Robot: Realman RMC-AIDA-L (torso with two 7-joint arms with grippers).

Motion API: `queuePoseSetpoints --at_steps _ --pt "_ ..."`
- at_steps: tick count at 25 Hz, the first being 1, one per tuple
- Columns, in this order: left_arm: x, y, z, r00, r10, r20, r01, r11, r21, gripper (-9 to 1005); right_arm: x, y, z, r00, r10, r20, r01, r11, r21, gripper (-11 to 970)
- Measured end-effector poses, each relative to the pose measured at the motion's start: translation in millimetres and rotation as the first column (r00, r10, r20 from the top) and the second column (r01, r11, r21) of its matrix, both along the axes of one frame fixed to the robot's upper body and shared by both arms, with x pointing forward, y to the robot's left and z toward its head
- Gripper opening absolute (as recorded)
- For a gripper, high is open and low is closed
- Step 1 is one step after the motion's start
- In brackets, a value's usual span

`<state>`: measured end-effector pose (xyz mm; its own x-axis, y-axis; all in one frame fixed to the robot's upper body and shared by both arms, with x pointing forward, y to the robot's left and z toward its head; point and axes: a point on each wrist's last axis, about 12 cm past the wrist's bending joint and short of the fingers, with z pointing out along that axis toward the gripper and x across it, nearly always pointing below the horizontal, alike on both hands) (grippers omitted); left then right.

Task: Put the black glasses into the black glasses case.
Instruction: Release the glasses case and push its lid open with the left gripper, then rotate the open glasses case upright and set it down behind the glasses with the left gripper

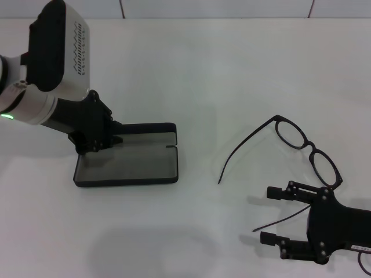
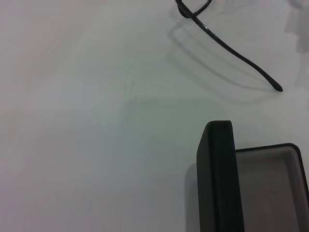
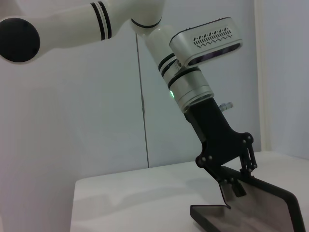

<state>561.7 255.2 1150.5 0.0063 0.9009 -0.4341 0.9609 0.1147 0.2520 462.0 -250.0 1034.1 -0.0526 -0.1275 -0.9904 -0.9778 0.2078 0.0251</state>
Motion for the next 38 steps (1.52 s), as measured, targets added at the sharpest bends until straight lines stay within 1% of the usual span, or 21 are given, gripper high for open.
queuePoseSetpoints --at_steps 7,12,19,23,25,27,31,34,38 --pt "-1.0 -2 0.7 1.000 0.016 -0.014 -0.016 1.000 -0.022 212 -0.4 0 -0.2 1.000 -0.002 -0.001 0.002 1.000 0.000 757" --pt "-2.0 -5 3.1 0.997 0.055 -0.046 -0.059 0.996 -0.072 211 -0.3 -1 -0.2 1.000 -0.006 0.000 0.006 1.000 0.001 757" --pt "-2.0 -6 4.9 0.990 0.114 -0.083 -0.123 0.987 -0.104 210 -0.1 -1 0.0 1.000 -0.009 0.006 0.009 1.000 0.001 757" --pt "-0.9 -5 9.1 0.986 0.140 -0.090 -0.153 0.976 -0.158 209 -0.1 -1 0.0 1.000 -0.009 0.006 0.009 1.000 0.001 757" --pt "-0.2 -4 12.8 0.985 0.146 -0.087 -0.161 0.966 -0.201 209 0.0 -1 -0.1 1.000 -0.009 0.006 0.009 1.000 0.001 757" --pt "-0.5 -5 16.0 0.988 0.135 -0.080 -0.151 0.959 -0.242 208 0.0 -1 -0.1 1.000 -0.010 0.006 0.010 1.000 0.000 757" --pt "-2.3 -7 16.9 0.994 0.092 -0.051 -0.103 0.957 -0.271 207 0.2 -1 0.0 1.000 -0.010 0.006 0.010 1.000 0.001 757" --pt "-3.7 -9 15.2 0.999 0.048 -0.014 -0.050 0.957 -0.285 206 1.0 -1 0.5 1.000 -0.008 0.008 0.008 1.000 0.001 757" --pt "-2.2 -14 12.6 0.999 -0.009 0.050 0.024 0.946 -0.322 204 1.5 0 0.7 1.000 -0.007 0.009 0.007 1.000 0.001 757"
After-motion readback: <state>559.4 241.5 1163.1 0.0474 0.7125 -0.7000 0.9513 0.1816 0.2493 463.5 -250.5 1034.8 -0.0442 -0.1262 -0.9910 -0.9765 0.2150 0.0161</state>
